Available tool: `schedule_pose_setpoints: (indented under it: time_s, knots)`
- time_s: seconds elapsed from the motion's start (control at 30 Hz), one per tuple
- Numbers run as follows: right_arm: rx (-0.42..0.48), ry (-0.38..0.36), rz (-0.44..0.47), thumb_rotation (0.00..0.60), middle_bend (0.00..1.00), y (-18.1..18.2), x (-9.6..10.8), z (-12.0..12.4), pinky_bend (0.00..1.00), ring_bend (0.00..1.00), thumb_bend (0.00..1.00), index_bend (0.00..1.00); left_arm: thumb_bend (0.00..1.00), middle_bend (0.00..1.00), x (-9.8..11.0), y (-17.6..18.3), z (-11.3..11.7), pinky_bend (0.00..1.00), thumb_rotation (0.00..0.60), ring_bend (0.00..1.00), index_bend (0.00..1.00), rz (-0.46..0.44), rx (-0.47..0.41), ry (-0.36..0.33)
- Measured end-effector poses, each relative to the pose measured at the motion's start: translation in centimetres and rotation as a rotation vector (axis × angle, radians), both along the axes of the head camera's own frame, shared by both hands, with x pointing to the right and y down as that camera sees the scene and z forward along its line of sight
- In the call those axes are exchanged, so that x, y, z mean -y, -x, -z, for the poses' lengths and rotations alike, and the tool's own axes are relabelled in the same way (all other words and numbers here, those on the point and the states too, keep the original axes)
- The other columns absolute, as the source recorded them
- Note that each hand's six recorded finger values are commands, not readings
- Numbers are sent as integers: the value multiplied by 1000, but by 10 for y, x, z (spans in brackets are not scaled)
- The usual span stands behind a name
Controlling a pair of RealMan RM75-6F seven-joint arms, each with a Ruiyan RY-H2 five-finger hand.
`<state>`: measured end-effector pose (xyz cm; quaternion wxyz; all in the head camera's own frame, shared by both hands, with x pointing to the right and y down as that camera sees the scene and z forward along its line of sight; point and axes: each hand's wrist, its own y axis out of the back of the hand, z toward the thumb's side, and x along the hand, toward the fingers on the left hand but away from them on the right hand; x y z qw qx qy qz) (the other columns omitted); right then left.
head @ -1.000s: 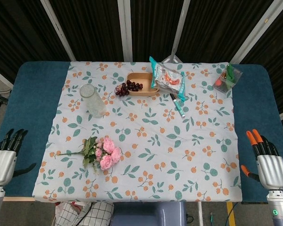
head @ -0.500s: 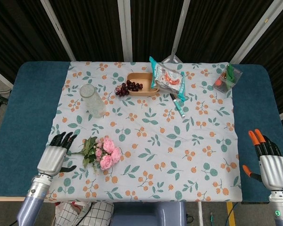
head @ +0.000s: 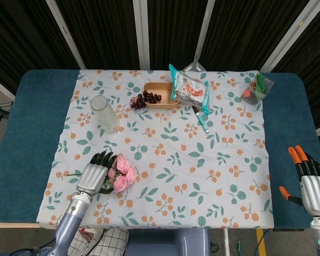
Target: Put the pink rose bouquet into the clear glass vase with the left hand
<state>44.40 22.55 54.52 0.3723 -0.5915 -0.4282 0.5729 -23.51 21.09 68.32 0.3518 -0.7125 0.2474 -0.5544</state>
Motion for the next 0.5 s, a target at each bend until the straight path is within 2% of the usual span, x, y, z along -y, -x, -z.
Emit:
schedule_pose_setpoints:
  time_s: [0.1,0.2,0.33,0.5]
  knots:
    - [9,-2,-1,600,18,-1,0,1,151,62,243,0,119,57,4,-1,-6,111,600,17,107,9,30,-40]
    - [22,-10,6,600,18,0,1,2,151,62,242,0,218,105,5,-2,-14,163,600,65,144,9,64,-72]
    - [38,-15,14,600,18,1,2,2,151,62,243,0,325,208,5,-14,-26,220,600,151,237,2,70,-80]
    - [37,-12,18,600,18,1,2,-1,151,62,243,0,399,307,9,-26,-27,284,600,242,351,-18,58,-117]
